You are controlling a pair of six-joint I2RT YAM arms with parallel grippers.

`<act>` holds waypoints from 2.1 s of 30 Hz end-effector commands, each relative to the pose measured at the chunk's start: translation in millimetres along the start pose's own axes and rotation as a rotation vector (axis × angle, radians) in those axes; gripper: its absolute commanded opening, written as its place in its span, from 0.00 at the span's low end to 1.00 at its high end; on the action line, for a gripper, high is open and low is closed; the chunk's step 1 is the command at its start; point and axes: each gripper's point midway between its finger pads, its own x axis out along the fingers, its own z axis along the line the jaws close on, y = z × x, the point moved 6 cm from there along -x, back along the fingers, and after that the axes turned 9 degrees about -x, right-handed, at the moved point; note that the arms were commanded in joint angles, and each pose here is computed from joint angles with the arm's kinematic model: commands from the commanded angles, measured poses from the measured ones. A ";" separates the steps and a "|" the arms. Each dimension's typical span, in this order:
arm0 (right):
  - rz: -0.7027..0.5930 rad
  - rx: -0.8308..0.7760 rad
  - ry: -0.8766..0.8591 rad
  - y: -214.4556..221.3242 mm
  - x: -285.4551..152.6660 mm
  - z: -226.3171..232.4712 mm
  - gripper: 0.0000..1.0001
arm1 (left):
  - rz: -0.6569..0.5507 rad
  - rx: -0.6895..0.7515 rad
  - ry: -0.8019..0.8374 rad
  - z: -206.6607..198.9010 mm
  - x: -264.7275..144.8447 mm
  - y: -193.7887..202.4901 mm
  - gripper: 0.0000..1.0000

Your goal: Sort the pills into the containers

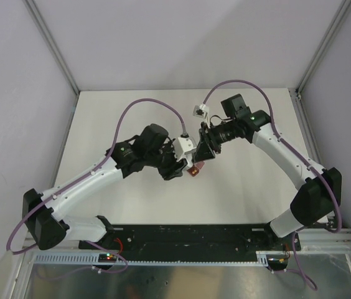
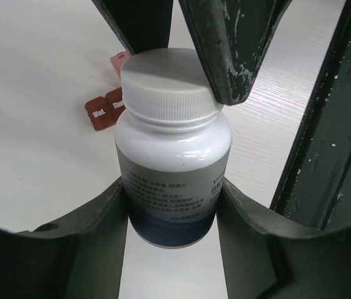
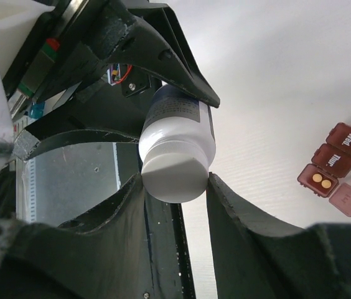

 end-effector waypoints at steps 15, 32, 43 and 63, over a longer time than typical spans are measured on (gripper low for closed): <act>-0.039 0.394 -0.195 -3.9 23.7 -37.7 0.26 | -0.171 0.044 -0.386 21.4 1.7 -50.8 0.00; -0.070 0.226 -0.048 -8.1 -29.5 -23.3 0.76 | -0.153 0.100 -0.334 16.8 0.5 -38.5 0.00; -0.048 -0.122 0.099 -6.1 -54.1 15.3 0.82 | -0.195 0.064 0.104 -15.7 -20.5 -39.5 0.00; -0.010 -0.438 0.043 -17.7 -32.7 67.9 0.78 | -0.151 0.046 0.436 -49.8 -35.3 -34.3 0.00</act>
